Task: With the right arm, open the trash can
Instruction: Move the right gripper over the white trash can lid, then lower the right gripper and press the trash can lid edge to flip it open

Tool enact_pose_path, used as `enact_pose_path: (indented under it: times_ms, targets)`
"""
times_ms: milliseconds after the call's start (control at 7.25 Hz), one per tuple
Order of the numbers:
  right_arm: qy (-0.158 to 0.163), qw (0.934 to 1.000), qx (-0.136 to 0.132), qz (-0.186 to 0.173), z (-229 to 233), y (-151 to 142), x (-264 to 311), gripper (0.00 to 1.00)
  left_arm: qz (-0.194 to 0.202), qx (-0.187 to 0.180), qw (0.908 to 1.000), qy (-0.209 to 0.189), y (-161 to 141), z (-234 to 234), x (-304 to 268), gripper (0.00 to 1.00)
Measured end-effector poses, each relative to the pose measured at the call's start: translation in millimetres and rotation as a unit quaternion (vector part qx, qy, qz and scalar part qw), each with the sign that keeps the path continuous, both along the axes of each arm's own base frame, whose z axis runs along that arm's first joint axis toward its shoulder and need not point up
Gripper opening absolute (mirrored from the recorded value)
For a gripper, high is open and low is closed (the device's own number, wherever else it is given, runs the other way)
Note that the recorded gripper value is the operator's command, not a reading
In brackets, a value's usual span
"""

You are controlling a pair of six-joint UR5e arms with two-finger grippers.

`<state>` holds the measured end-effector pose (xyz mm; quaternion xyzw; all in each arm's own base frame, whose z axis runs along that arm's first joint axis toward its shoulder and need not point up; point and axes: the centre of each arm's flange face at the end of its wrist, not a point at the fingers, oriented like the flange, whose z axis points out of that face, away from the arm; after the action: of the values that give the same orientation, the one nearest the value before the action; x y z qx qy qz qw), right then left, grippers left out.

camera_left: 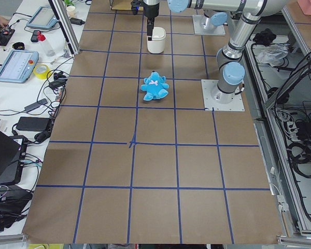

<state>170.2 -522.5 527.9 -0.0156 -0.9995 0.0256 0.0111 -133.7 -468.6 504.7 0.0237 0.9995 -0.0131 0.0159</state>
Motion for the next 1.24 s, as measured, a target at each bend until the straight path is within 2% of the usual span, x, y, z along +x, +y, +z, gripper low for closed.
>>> enact_pose_path:
  times_ms: [276,414,552,690,966,1241]
  targets:
    - [-0.001,1.0000,-0.004,0.001,1.8,-0.1,0.6,0.97,0.000,0.000,1.0000,0.000,0.0,0.0,0.0,1.00]
    - [-0.002,1.0000,-0.004,0.000,1.4,0.4,1.7,0.71,0.000,0.000,1.0000,0.000,0.0,0.0,0.0,1.00]
    - [-0.005,1.0000,-0.004,-0.002,1.0,1.5,4.2,0.30,0.001,0.000,1.0000,0.000,0.0,0.0,0.0,1.00]
    - [-0.018,0.9998,-0.001,-0.012,0.2,3.3,11.2,0.01,0.000,0.000,1.0000,0.000,0.0,0.0,0.0,1.00]
    - [-0.039,0.9990,0.009,-0.023,-6.7,11.1,43.4,0.00,0.000,0.000,1.0000,0.000,0.0,0.0,0.0,1.00]
    - [-0.037,0.9985,0.034,-0.023,-35.3,18.2,89.4,0.00,0.000,0.000,1.0000,0.000,0.1,0.0,-0.2,1.00]
